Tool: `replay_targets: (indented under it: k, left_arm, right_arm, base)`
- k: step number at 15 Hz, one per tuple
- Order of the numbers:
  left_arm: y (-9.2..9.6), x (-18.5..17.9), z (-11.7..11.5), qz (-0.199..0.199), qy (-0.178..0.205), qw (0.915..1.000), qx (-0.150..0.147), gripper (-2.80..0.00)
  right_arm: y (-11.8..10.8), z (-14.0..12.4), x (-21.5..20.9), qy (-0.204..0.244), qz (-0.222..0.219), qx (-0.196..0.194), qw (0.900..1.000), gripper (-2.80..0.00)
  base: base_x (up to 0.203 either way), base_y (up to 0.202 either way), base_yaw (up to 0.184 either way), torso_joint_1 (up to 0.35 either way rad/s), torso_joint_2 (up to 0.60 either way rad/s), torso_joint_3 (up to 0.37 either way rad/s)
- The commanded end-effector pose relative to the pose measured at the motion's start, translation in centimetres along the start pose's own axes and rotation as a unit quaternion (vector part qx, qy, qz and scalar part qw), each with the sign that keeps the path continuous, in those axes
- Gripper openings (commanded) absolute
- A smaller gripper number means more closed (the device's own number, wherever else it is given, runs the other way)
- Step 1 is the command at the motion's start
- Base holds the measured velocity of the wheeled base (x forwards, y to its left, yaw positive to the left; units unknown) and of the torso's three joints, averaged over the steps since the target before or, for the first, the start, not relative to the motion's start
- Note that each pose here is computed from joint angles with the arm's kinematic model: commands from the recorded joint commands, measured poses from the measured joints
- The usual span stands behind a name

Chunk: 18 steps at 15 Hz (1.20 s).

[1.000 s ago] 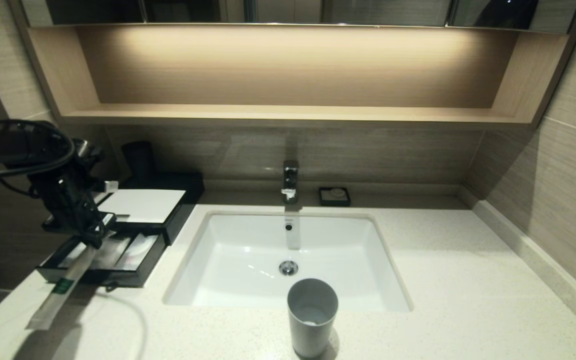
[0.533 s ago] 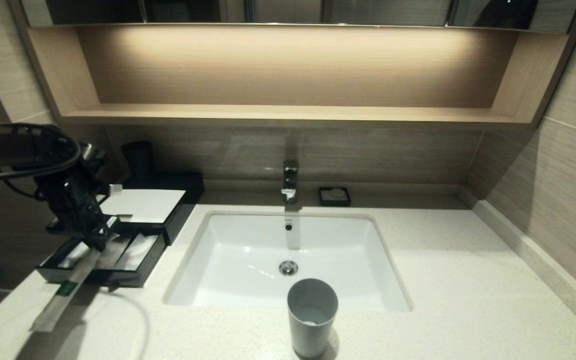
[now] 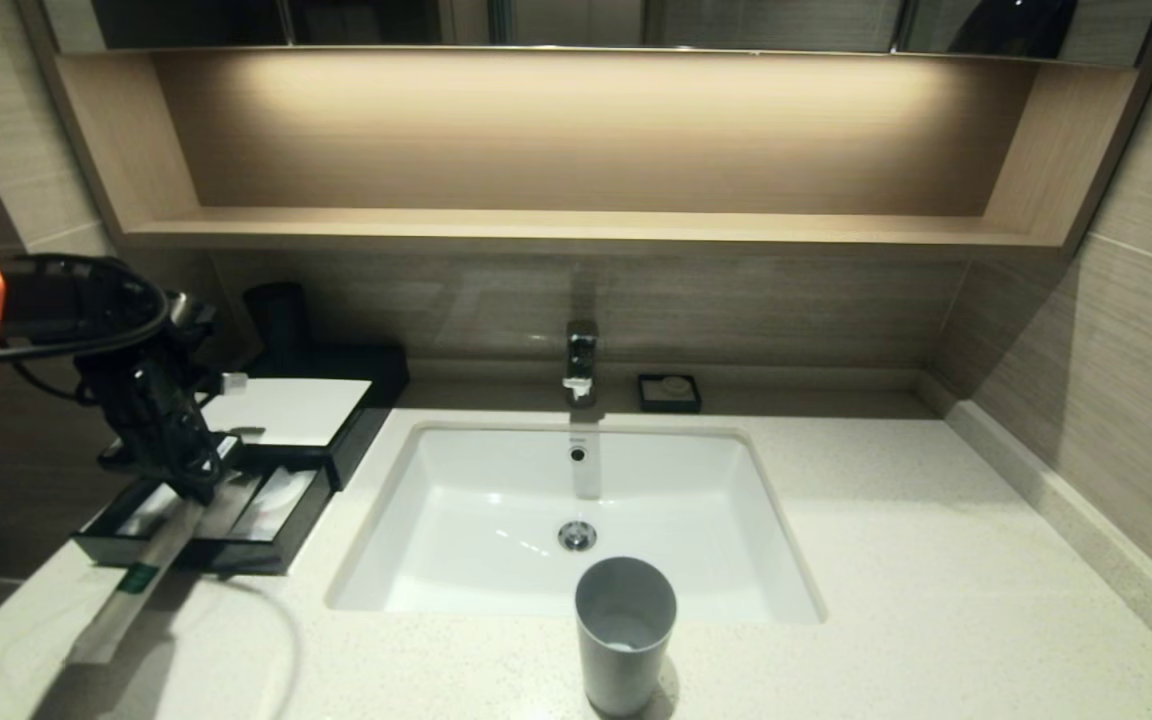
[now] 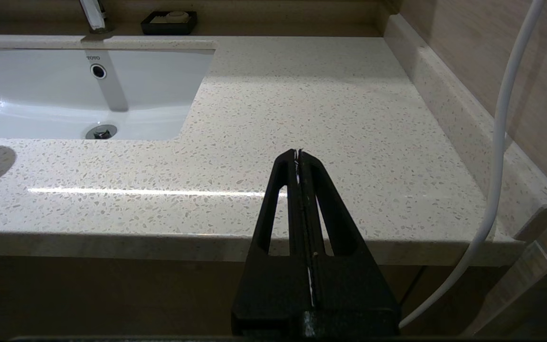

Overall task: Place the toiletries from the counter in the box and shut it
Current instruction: Place the bathroom toiletry into the drawer

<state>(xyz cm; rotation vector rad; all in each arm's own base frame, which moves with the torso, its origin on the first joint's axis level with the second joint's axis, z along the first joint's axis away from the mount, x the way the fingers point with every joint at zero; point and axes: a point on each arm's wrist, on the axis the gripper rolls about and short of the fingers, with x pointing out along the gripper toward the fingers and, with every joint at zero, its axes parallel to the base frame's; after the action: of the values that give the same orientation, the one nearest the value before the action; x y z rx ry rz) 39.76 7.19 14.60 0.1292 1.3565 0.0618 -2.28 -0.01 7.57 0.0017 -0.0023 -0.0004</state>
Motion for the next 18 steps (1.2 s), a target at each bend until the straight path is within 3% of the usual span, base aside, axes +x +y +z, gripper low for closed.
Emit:
replay_targets:
  k: [1,18]
  left_arm:
    - [-0.06,0.28,0.02,-0.001,0.004,1.0000,0.002,-2.80]
    - [-0.29,0.69,0.58,0.003,-0.012,0.9999,0.005,-2.80]
  right_arm:
    - [0.00,-0.04,0.00,0.000,0.000,0.000,1.000,-2.80]
    - [0.00,-0.04,0.00,0.000,0.000,0.000,1.000,-2.80]
  base:
    - [0.000,0.000,0.000,0.000,0.00,0.000]
    - [0.000,0.000,0.000,0.000,0.00,0.000]
